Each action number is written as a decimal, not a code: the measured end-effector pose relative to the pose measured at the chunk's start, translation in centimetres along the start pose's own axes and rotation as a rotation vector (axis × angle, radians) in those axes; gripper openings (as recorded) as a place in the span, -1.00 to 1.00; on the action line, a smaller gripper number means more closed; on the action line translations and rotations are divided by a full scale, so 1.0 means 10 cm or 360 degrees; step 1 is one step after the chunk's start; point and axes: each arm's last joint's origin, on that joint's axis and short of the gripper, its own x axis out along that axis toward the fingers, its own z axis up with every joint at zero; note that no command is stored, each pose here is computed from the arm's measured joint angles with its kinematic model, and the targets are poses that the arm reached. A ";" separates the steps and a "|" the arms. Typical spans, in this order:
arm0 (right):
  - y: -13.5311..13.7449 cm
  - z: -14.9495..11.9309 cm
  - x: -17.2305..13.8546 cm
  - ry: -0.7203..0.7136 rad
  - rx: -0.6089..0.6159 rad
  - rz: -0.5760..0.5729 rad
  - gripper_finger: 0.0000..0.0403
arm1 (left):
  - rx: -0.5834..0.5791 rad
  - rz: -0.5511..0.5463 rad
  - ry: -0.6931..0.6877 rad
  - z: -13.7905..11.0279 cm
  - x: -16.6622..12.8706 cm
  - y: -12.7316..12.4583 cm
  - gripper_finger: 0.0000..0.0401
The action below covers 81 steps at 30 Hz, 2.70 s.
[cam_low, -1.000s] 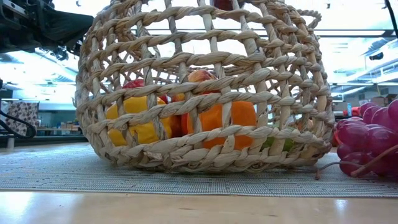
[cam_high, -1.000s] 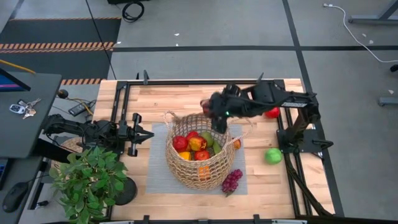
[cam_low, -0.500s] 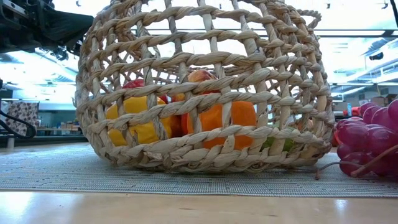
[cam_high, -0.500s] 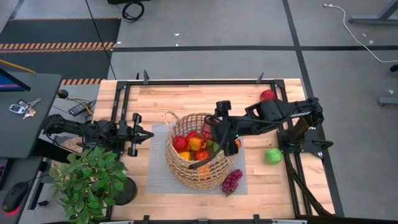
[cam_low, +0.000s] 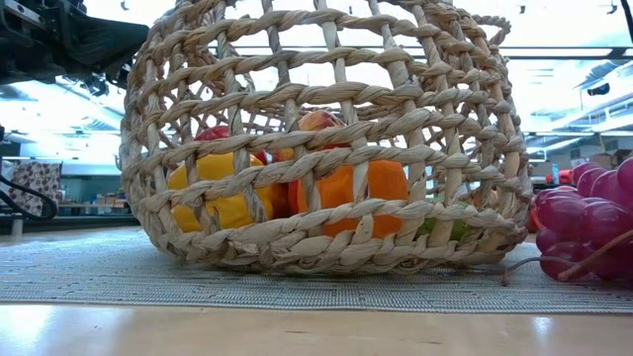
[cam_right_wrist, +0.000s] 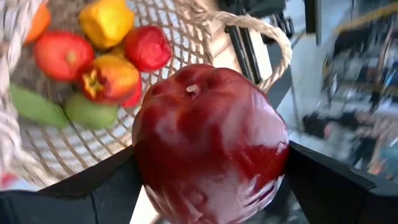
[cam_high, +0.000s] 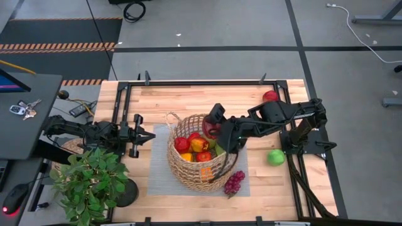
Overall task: Build produce basket
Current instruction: Put the dark red apple into the brown basket
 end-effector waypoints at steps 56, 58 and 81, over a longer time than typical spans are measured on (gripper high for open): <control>-0.48 -0.31 0.25 -0.0332 0.2847 0.0162 0.86 | 0.0000 0.0000 0.0001 0.00 0.00 0.00 -0.86; -0.48 -0.30 0.24 -0.0358 0.2861 0.0215 0.86 | 0.0000 0.0000 0.0001 0.00 0.00 0.00 -0.87; -0.86 -0.05 0.01 -0.1299 0.3748 0.1104 0.86 | 0.0000 0.0000 0.0000 0.00 0.00 0.00 -0.87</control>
